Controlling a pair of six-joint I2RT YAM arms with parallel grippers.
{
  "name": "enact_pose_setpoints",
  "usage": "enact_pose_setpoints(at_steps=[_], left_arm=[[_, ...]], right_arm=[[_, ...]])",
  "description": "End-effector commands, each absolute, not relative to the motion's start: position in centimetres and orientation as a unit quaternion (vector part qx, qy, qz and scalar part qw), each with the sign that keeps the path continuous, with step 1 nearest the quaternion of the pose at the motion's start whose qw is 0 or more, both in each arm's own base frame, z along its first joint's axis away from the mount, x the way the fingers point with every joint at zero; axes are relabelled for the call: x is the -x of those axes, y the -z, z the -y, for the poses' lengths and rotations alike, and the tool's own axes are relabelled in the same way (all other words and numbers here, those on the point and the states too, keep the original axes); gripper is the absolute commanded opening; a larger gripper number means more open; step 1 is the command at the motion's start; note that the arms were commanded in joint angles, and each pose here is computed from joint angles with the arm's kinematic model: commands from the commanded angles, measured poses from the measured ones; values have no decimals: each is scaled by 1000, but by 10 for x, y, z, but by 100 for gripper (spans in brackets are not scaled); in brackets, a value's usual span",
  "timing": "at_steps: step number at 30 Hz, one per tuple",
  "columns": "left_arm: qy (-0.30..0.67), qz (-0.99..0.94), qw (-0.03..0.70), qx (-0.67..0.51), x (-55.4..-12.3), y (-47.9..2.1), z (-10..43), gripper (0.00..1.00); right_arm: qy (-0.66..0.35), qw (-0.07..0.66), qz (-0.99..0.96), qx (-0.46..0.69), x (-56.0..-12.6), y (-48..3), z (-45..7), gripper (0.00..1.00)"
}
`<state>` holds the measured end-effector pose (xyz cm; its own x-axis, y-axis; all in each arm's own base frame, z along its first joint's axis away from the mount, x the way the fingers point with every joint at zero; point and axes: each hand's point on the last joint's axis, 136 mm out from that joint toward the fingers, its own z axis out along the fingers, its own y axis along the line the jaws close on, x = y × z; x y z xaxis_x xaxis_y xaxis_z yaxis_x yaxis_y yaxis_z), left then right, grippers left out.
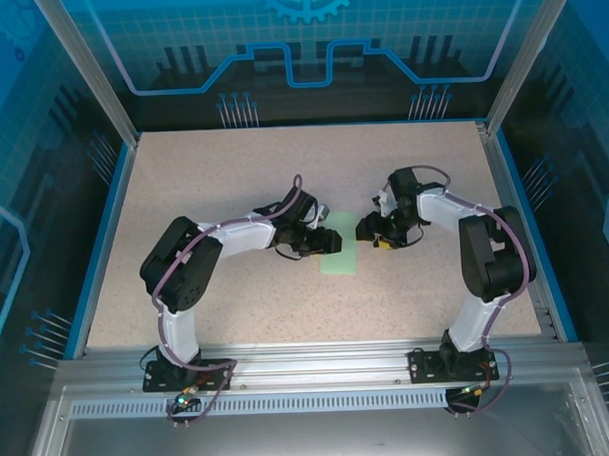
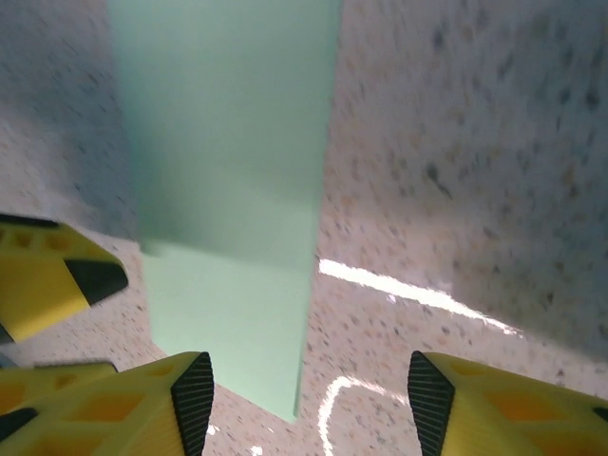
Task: Fold a paper plane with a square sheet of paper (fold left side to right side)
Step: Fold the triangle a second time at the center of the table.
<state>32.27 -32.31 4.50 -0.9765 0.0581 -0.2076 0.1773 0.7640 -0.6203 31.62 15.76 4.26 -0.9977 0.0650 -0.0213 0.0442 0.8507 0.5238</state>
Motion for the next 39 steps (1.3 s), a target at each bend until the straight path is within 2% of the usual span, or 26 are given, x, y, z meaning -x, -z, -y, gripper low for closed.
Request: enact_pose_setpoints(at_steps=[1, 9, 18, 33, 39], left_arm=[[331, -940, 68, -46, -321, -37, 321, 58], [313, -947, 51, -41, -313, -22, 314, 57], [306, -951, 43, -33, -305, -12, 307, 57], [310, -949, 46, -32, -304, -12, 307, 56], [310, -949, 47, -32, -304, -11, 307, 56]], right_arm=[[-293, 33, -955, -30, -313, -52, -161, 61], [-293, 16, -955, -33, -303, -46, -160, 67], [-329, -9, -943, -43, -301, -44, -178, 67], [-327, -46, -942, -63, -296, -28, -198, 63], [-336, -52, -938, -72, -289, -29, -201, 56]])
